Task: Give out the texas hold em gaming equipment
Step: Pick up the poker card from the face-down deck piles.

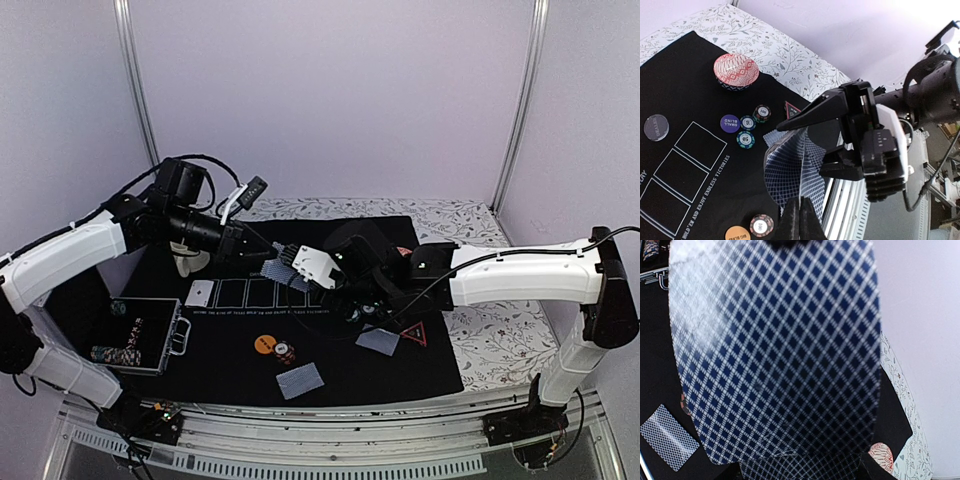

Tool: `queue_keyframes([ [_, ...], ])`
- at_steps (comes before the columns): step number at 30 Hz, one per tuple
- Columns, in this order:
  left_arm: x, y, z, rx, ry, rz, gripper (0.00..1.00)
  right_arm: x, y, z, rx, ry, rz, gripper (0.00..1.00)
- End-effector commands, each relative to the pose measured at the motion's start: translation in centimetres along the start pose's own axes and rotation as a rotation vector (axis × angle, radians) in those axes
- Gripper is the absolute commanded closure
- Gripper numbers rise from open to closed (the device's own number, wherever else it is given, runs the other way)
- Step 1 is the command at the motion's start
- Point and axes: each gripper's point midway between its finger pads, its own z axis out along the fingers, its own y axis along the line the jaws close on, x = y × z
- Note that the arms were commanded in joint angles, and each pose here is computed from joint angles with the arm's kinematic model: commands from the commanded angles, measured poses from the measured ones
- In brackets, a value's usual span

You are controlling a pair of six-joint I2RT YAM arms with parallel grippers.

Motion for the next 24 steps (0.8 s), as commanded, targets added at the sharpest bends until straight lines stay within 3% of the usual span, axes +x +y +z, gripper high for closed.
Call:
queue_keyframes([
  [1,-2.7,-1.6,-2.1,0.026,-0.078,0.057,1.00,-0.5,-1.0,-0.9,0.011,-0.024,0.038,0.48],
  [12,-4.4,-0.7,-4.2,-0.038,-0.127,0.076,1.00,-0.1,-1.0,-1.1,0.004,-0.022,0.048,0.48],
  [24,-4.1,11.0,-12.9,-0.845,-0.089,0.154,1.00,0.8,-0.1,-1.8,-0.056,0.006,0.057,0.48],
])
